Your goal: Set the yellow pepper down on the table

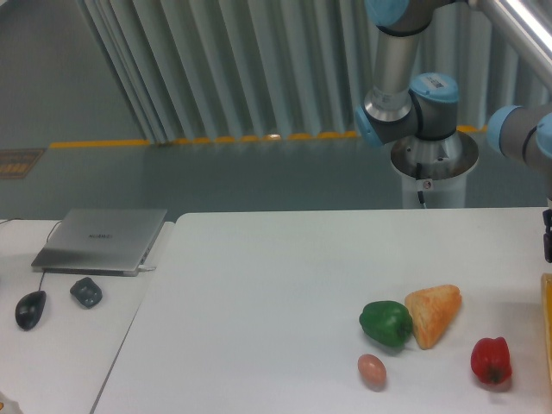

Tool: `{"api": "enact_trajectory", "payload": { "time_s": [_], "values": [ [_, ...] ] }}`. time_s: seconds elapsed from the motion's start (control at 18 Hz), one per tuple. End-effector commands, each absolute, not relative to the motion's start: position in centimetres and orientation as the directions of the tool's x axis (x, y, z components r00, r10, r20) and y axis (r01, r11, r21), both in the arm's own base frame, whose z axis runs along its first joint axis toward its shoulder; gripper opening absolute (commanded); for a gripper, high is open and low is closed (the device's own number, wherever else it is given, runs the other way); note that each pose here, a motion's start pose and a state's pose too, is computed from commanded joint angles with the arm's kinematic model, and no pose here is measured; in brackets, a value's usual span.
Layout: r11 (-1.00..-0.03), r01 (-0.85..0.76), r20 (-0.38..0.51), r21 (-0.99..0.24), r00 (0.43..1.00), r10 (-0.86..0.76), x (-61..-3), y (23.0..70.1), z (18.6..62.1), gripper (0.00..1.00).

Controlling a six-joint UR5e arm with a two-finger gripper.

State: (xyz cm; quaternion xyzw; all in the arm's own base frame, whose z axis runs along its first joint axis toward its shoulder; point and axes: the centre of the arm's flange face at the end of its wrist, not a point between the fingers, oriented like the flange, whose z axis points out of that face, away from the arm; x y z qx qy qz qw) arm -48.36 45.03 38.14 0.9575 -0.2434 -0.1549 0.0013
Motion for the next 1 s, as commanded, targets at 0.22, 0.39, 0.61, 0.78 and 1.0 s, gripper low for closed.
{"api": "enact_trajectory", "payload": {
  "time_s": [0.22, 0.39, 0.61, 0.78, 1.0],
  "values": [
    [-0.889, -0.452, -0.322, 0.075, 0.833, -0.451, -49.4, 44.5, 39.0, 1.0],
    [-0.9, -0.429, -0.342, 0.073, 0.837, -0.427, -50.9, 43.5, 40.0, 1.0],
    [-0.909, -0.411, -0.351, 0.074, 0.842, -0.41, -52.3, 42.9, 39.7, 1.0],
    [-0.913, -0.402, -0.349, 0.073, 0.847, -0.401, -52.9, 42.4, 39.5, 1.0],
    [-0.927, -0.369, -0.351, 0.07, 0.861, -0.369, -55.0, 40.8, 39.3, 1.0]
  ]
}}
